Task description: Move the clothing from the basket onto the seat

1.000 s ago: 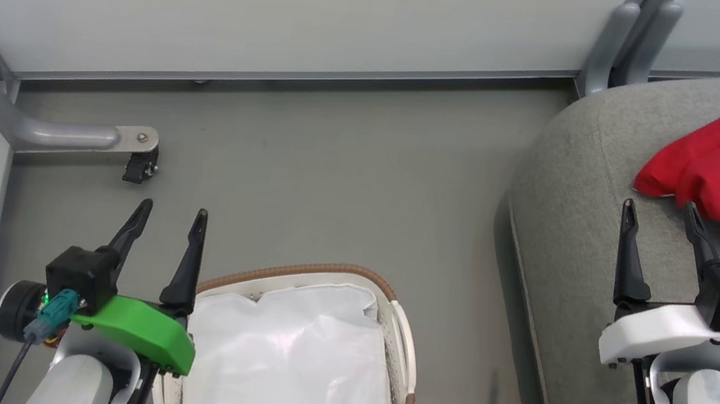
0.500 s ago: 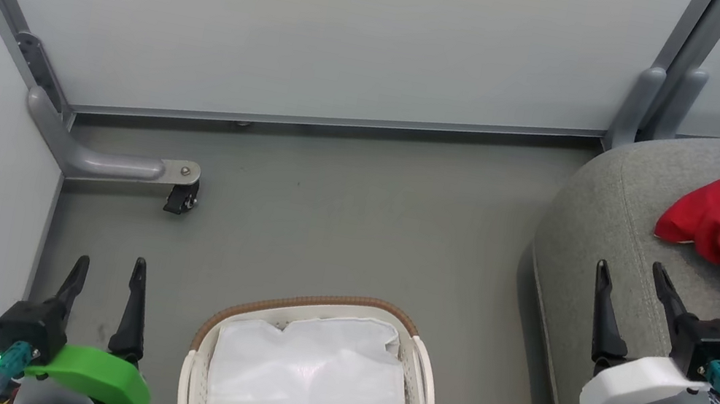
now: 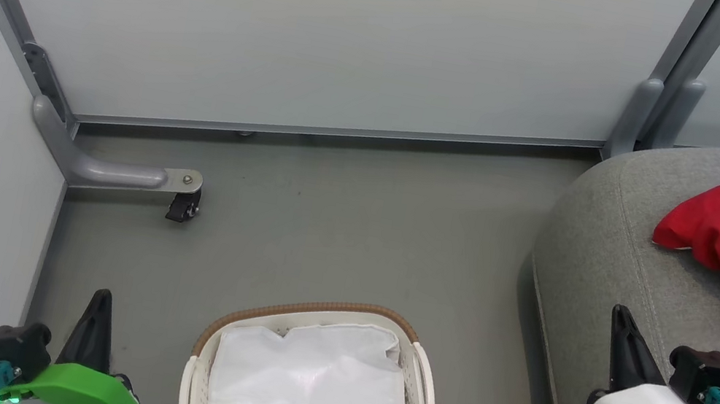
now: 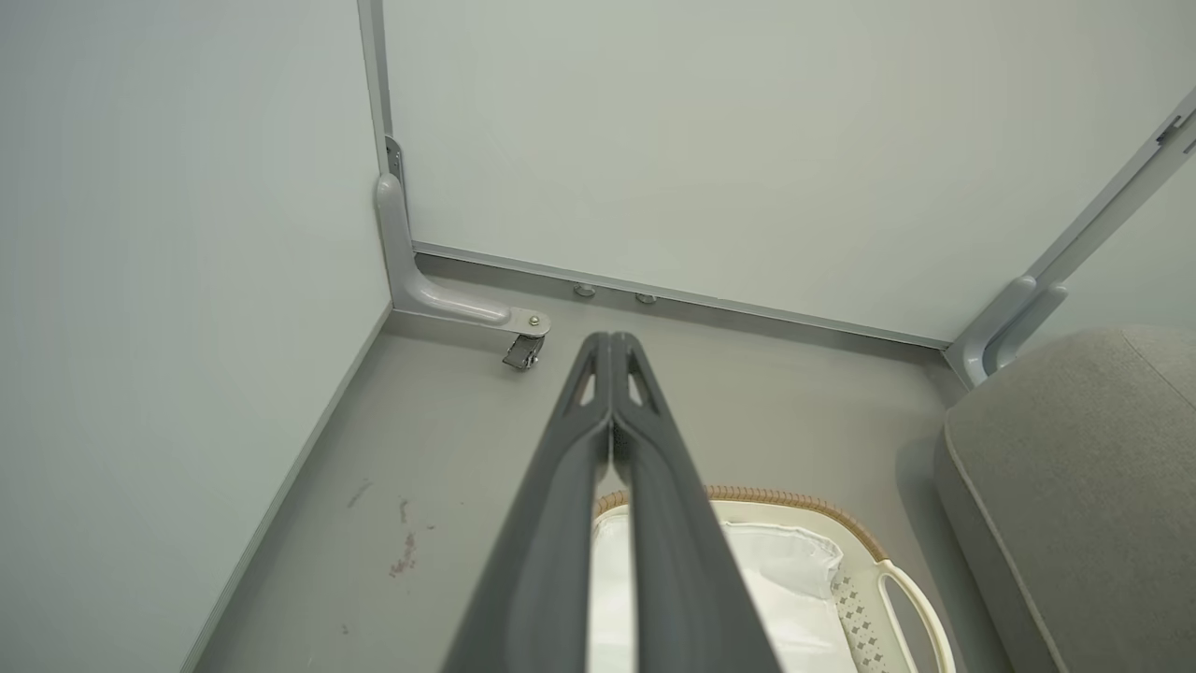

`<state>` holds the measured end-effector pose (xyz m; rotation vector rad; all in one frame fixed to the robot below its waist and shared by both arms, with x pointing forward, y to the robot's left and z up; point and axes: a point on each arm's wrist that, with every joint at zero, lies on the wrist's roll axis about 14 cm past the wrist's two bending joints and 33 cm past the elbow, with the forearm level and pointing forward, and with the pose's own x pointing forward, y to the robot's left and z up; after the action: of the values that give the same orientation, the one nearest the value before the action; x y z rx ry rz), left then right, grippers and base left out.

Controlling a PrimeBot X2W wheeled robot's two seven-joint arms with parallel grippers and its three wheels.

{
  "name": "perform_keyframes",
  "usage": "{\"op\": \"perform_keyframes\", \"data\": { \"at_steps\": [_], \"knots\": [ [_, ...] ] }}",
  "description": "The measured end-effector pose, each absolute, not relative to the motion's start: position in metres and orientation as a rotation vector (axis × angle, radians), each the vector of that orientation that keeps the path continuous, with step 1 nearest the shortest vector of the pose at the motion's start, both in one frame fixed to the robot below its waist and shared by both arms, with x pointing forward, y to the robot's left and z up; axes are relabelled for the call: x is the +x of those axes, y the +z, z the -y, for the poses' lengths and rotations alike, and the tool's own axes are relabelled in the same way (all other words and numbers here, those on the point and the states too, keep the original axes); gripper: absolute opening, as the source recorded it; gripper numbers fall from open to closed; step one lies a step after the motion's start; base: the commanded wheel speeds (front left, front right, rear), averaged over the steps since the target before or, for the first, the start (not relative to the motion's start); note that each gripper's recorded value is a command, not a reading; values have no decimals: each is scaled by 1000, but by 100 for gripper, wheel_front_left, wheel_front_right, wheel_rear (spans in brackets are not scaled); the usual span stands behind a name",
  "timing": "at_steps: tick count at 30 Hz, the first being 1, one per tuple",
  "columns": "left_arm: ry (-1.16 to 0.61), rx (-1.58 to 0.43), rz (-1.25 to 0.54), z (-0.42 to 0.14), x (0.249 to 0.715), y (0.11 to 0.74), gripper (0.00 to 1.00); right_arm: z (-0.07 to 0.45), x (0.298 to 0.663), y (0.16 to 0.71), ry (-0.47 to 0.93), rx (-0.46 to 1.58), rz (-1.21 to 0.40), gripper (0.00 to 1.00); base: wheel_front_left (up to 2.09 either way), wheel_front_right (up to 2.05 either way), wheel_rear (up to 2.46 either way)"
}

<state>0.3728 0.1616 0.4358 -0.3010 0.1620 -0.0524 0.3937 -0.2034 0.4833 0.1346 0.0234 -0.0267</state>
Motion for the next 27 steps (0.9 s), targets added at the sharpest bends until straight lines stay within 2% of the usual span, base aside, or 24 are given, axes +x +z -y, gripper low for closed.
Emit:
{"op": "perform_keyframes", "data": {
  "at_steps": [27],
  "knots": [
    [56, -722, -151, -179, 377, 448, 0, 210, 392, 488, -91, 618, -17, 0, 0, 0, 0]
  ]
}}
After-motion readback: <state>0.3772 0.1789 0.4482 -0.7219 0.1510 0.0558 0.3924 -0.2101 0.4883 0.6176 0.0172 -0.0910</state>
